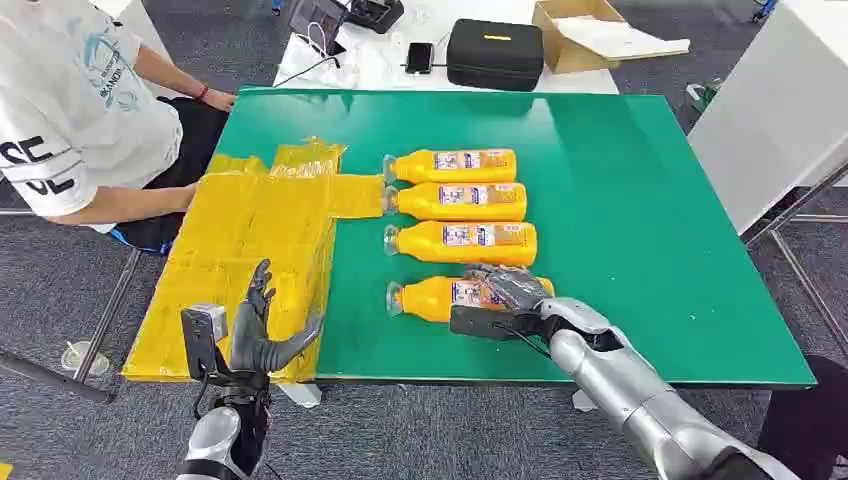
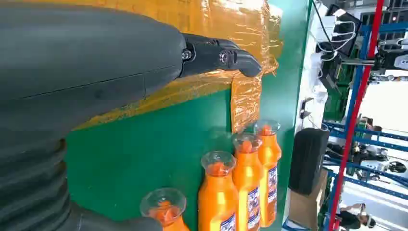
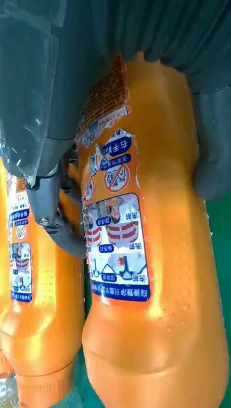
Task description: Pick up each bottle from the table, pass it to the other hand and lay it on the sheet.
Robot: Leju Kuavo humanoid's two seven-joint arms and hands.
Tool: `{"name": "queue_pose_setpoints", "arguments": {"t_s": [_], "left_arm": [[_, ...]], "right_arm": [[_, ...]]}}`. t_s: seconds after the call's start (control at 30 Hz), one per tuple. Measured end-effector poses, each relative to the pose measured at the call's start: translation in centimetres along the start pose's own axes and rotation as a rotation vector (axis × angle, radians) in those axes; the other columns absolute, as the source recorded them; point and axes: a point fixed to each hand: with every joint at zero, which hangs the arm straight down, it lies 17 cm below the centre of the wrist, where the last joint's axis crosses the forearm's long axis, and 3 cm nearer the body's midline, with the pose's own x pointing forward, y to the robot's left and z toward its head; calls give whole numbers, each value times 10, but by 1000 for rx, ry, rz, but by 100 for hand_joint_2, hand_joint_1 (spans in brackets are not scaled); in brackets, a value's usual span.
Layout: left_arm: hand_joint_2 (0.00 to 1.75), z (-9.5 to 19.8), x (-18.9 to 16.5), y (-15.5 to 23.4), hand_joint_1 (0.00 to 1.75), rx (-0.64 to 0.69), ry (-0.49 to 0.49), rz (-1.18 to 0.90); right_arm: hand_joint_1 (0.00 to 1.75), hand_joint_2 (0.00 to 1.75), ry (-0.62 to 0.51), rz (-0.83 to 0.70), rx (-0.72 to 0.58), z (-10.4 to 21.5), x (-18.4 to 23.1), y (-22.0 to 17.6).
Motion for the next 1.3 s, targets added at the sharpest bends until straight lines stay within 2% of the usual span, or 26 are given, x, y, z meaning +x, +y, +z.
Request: {"name": "queue_pose_setpoints", "arguments": {"t_s": [0.23,0.33,0.4,0.5,0.6,0.67,0.77,0.83,0.97,1.3], "left_arm": [[175,1,-2,0,0,1,6,2],[175,1,-2,0,0,2,3,3],[175,3,-2,0,0,6,0,10],[175,6,2,-1,0,6,-13,31],[175,6,11,-5,0,-2,-34,75],[175,4,17,-9,0,-17,-48,101],[175,2,26,-17,0,-45,-62,154],[175,1,33,-25,0,-73,-72,185],[175,0,43,-39,0,-132,-84,232],[175,4,55,-70,0,-266,-92,309]], "right_arm": [[175,175,-58,-80,-48,6,14,0],[175,175,-115,-142,-124,8,29,-9],[175,175,-205,-215,-231,13,55,-18],[175,175,-350,-325,-460,29,105,-54],[175,175,-427,-421,-700,55,127,-98],[175,175,-446,-446,-835,72,130,-118],[175,175,-398,-372,-1036,98,122,-137],[175,175,-360,-332,-1114,107,119,-141],[175,175,-332,-339,-1147,109,117,-136],[175,175,-323,-407,-1033,76,127,-94]]}}
